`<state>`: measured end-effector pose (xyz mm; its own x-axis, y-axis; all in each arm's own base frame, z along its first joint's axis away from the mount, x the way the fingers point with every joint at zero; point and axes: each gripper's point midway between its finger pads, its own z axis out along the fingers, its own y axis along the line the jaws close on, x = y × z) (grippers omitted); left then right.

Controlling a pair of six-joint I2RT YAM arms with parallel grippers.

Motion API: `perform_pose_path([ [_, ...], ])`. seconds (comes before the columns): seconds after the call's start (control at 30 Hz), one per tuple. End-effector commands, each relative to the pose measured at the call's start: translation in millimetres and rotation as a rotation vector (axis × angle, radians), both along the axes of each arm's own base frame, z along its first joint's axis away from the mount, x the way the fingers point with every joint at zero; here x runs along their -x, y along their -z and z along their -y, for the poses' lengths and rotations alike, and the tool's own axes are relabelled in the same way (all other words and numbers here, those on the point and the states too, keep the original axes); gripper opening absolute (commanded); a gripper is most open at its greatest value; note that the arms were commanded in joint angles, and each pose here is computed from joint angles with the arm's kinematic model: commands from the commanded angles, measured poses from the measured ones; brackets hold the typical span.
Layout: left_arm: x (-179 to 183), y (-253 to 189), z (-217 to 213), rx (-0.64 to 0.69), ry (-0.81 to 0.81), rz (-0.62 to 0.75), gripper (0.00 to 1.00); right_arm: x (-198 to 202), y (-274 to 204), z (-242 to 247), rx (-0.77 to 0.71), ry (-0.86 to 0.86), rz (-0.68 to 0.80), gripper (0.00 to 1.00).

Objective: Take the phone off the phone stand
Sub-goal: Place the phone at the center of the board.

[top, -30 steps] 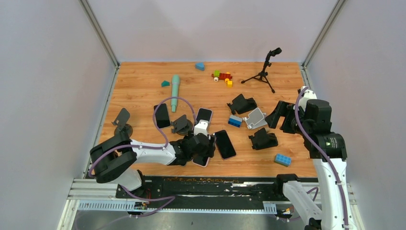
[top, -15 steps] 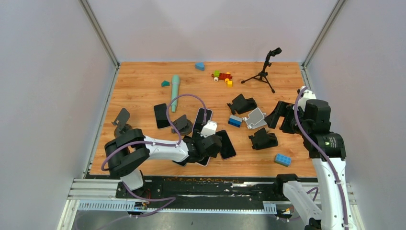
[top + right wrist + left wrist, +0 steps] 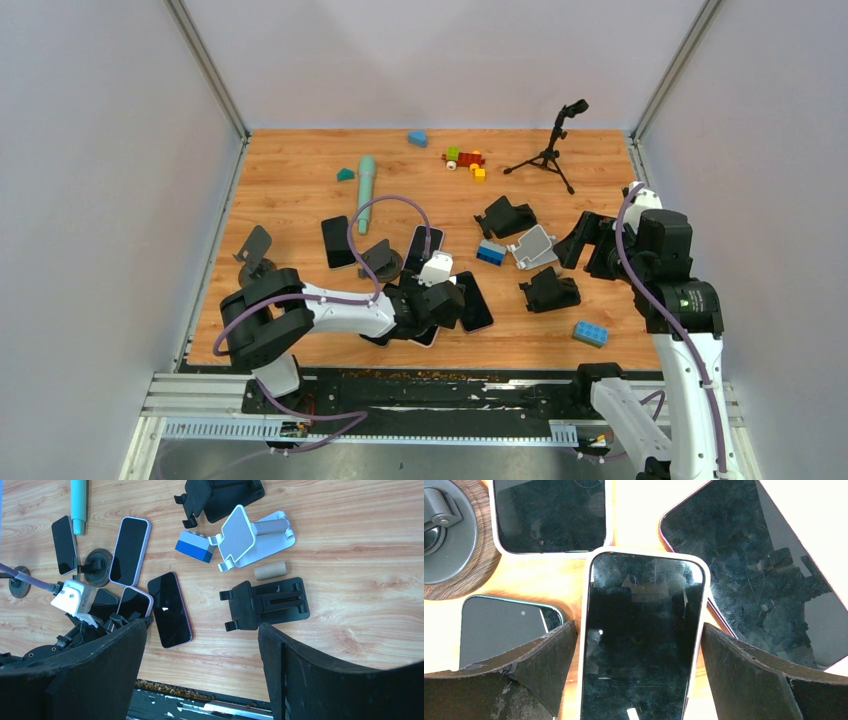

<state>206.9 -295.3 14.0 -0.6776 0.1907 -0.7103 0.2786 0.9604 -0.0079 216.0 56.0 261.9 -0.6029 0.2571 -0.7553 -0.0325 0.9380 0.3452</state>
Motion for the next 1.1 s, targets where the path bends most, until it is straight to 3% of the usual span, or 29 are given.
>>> perform_pose_path([
  [0.0, 50, 60, -70, -0.257, -0.007, -0.238, 0.99, -5, -8, 0, -0.004, 0.010, 0.045, 0.83],
  [0.4, 69, 56, -83, -0.160, -0.020, -0.271, 0.85, -7, -3, -2, -0.018, 0.011, 0.034, 0.83],
  [0.47, 70, 53, -82, -0.151, -0.014, -0.267, 0.86, -7, -2, -2, -0.023, 0.009, 0.033, 0.83],
  [0.63, 66, 46, -71, -0.147, 0.022, -0.248, 0.99, -8, -1, -5, -0.032, 0.001, 0.029, 0.83],
  [1.07, 51, -2, -43, -0.093, 0.051, -0.171, 1.00, -7, -13, -4, -0.028, 0.001, 0.053, 0.83],
])
